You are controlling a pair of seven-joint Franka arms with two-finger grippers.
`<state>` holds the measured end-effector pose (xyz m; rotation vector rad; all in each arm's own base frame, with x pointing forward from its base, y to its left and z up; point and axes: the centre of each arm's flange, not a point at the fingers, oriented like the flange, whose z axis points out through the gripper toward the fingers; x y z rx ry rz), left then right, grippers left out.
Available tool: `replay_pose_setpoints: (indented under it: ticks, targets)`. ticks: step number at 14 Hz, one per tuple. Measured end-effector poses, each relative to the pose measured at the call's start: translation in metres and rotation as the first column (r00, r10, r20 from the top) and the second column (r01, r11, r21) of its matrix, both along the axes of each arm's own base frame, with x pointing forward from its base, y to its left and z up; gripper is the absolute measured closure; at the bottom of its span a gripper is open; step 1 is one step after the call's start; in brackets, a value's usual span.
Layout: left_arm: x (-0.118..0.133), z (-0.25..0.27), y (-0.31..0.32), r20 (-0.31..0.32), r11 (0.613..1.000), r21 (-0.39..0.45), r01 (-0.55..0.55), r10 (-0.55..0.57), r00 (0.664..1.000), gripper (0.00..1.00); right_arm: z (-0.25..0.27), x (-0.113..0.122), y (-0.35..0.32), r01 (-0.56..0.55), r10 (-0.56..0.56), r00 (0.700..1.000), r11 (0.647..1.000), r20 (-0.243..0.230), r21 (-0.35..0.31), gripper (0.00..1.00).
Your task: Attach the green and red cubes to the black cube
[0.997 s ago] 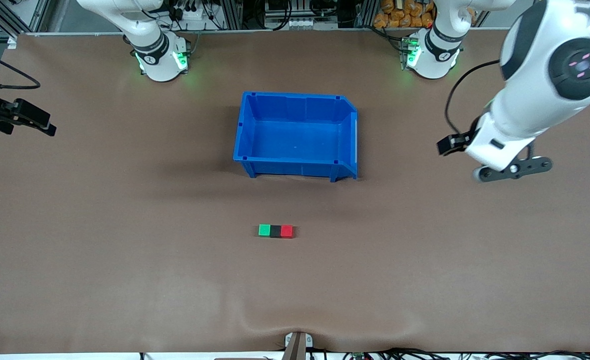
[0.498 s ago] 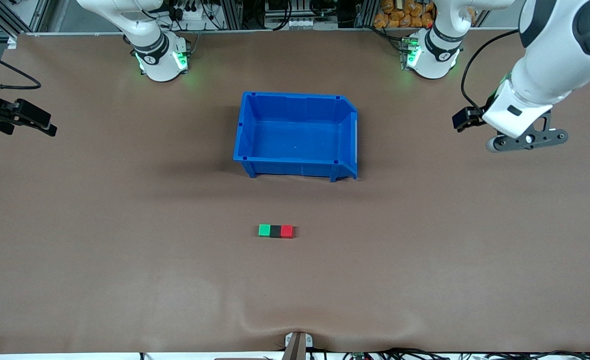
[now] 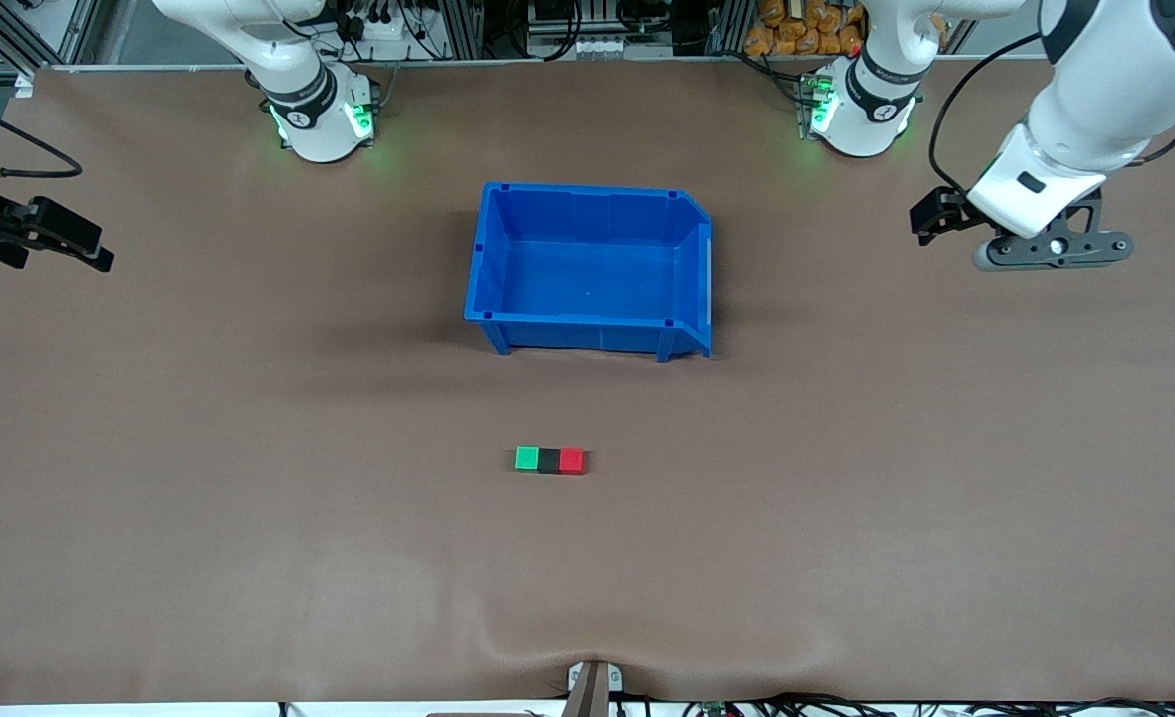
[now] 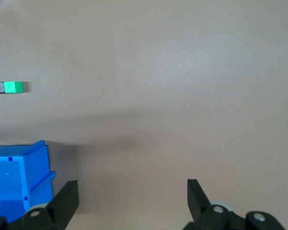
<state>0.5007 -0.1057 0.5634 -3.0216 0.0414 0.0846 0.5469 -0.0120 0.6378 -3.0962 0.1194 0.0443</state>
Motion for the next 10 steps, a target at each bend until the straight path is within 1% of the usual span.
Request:
replay_pose_setpoints:
  ticks: [1, 3, 5, 10]
  targets:
    - [0.003, 0.002, 0.007, 0.016, 1.0, -0.009, 0.005, -0.005, 1.0, 0.0, 0.0, 0.0, 0.0, 0.0, 0.0, 1.0, 1.0, 0.0, 0.0, 0.0]
    - [0.009, 0.008, 0.027, 0.041, 0.998, -0.063, 0.003, 0.0, 0.999, 0.0, 0.0, 0.0, 0.0, 0.001, -0.001, 1.0, 1.0, 0.0, 0.0, 0.0]
    - [0.011, 0.012, 0.046, 0.054, 0.995, -0.1, -0.005, 0.011, 0.998, 0.0, 0.0, 0.0, 0.0, 0.0, 0.0, 1.0, 1.0, 0.0, 0.0, 0.0]
    - [0.015, 0.017, 0.044, 0.077, 0.994, -0.109, 0.001, 0.008, 0.997, 0.0, 0.0, 0.0, 0.0, 0.0, 0.0, 1.0, 1.0, 0.0, 0.0, 0.0]
